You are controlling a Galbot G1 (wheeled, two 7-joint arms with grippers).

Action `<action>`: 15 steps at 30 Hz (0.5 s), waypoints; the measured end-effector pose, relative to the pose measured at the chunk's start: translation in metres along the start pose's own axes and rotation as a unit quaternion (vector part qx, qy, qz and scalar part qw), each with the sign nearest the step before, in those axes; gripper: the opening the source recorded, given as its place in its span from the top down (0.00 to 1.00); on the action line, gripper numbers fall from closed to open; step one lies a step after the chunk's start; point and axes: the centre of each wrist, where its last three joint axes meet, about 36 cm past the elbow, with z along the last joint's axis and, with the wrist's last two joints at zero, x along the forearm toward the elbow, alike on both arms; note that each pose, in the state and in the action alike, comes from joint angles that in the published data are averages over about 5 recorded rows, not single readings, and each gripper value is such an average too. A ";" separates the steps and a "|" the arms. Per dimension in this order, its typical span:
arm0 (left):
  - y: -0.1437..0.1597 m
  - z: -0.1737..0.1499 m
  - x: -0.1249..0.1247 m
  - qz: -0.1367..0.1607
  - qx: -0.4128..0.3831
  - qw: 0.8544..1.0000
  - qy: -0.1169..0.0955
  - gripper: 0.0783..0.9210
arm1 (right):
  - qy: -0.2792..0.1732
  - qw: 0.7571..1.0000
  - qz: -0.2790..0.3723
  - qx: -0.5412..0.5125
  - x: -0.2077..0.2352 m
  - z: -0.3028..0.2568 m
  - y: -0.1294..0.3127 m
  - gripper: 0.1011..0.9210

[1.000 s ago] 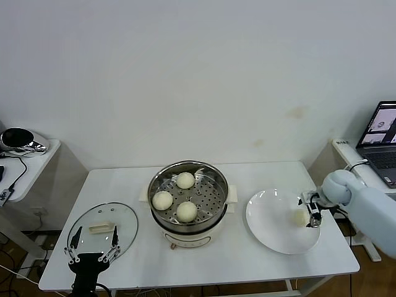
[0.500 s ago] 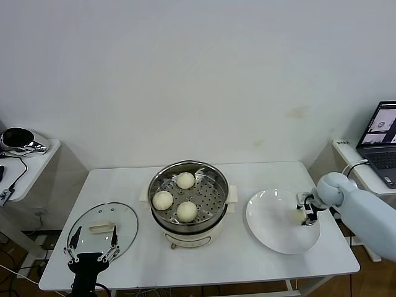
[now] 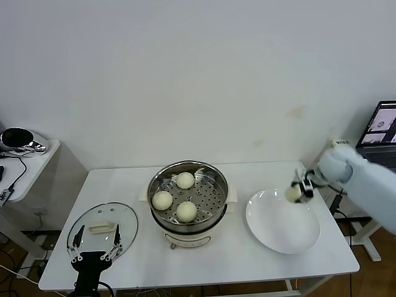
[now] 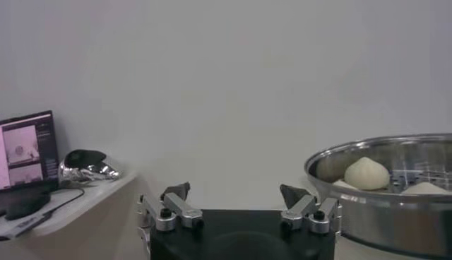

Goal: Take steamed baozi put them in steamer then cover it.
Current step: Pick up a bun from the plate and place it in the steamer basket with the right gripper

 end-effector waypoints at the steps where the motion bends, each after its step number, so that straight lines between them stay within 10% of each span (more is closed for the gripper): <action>1: 0.000 0.000 0.000 0.000 0.000 1.000 0.000 0.12 | -0.008 1.000 0.007 0.002 0.010 -0.010 -0.006 0.39; 15: 0.000 0.002 -0.004 0.000 0.001 1.000 -0.002 0.12 | -0.091 0.995 0.019 0.032 0.087 -0.169 -0.049 0.38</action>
